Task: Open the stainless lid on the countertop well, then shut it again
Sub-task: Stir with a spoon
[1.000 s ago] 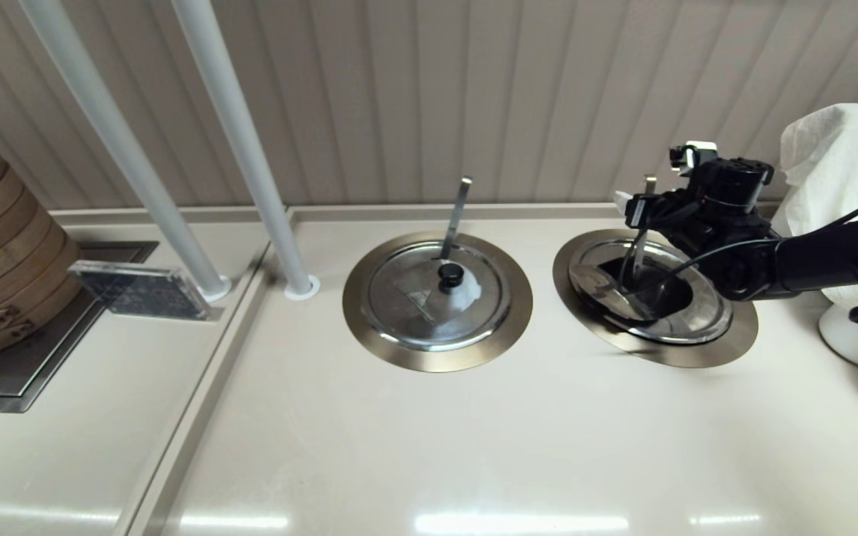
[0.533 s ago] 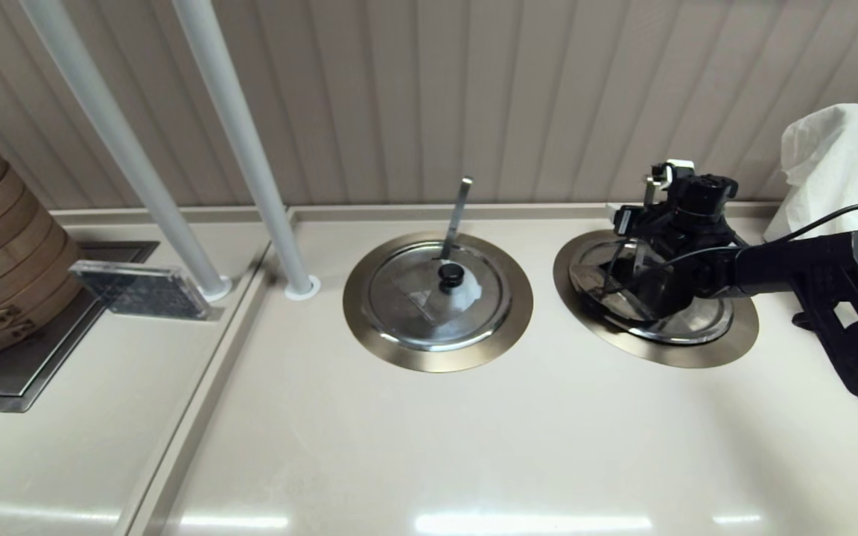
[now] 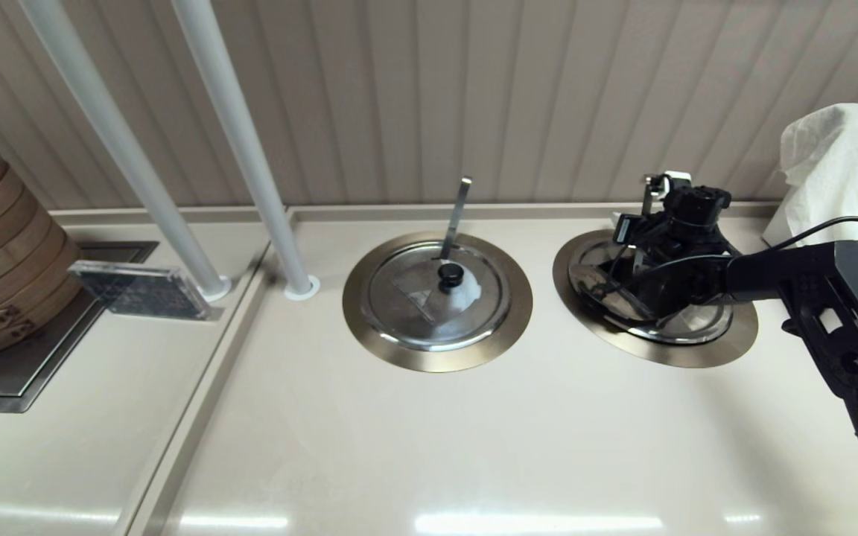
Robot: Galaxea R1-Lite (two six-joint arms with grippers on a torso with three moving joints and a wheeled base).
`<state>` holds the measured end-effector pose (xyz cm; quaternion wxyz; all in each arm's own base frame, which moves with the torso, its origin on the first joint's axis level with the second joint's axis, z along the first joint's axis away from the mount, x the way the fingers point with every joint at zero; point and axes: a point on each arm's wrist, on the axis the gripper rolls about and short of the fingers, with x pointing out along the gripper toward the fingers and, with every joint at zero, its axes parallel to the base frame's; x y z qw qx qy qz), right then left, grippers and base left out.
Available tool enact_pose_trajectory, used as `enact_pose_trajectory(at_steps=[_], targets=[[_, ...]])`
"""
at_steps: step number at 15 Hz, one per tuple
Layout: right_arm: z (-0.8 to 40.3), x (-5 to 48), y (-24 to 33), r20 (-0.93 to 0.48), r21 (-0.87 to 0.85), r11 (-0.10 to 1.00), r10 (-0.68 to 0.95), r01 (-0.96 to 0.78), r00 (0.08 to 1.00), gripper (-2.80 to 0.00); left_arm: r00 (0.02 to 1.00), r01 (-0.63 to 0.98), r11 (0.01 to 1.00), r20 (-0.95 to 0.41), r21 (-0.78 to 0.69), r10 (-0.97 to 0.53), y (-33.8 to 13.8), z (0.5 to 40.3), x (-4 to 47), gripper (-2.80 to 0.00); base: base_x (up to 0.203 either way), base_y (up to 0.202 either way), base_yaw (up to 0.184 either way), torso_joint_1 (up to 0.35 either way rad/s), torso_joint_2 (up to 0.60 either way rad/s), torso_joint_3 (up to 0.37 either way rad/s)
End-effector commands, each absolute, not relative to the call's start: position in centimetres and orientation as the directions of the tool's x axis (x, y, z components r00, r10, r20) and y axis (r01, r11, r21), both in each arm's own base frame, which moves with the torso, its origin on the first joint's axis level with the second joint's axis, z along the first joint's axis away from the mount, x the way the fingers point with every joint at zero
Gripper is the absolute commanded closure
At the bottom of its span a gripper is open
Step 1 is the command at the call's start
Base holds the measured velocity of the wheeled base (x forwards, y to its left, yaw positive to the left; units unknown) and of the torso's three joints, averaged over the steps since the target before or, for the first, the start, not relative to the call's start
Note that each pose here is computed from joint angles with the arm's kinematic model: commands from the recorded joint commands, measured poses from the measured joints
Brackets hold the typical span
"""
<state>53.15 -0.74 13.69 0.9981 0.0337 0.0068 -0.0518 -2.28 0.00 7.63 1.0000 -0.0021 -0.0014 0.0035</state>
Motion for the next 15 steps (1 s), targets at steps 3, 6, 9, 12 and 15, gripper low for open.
enact_pose_trajectory(at_steps=[3, 6, 9, 12, 15], targets=[[14.0, 53.1, -0.7, -0.008, 0.070, 0.992, -0.103, 0.103, 0.995, 0.00, 1.000, -0.008, 1.000, 0.003, -0.005, 0.008, 0.0, 7.6, -2.3, 0.00, 0.000, 0.000, 0.000, 0.000, 0.00, 0.000], [14.1, 53.0, -0.7, -0.006, 0.070, 0.992, -0.103, 0.103, 0.995, 0.00, 1.000, -0.008, 1.000, 0.003, -0.005, 0.008, 0.0, 7.6, -2.3, 0.00, 0.000, 0.000, 0.000, 0.000, 0.00, 0.000], [15.0, 52.7, -0.9, 0.006, 0.071, 0.991, -0.111, 0.110, 0.994, 0.00, 1.000, -0.008, 1.000, 0.003, -0.005, 0.008, 0.0, 7.6, -2.3, 0.00, 0.000, 0.000, 0.000, 0.000, 0.00, 0.000], [18.0, 50.4, -1.0, 0.017, 0.065, 0.989, -0.132, 0.130, 0.991, 0.00, 1.000, -0.008, 1.000, 0.003, -0.005, 0.008, 0.0, 7.6, -2.3, 0.00, 0.000, 0.000, 0.000, 0.000, 0.00, 0.000], [21.6, 47.6, -1.8, 0.054, 0.026, 0.988, -0.151, 0.150, 0.987, 0.00, 1.000, -0.008, 1.000, 0.003, -0.005, 0.008, 0.0, 7.6, -2.3, 0.00, 0.000, 0.000, 0.000, 0.000, 0.00, 0.000]])
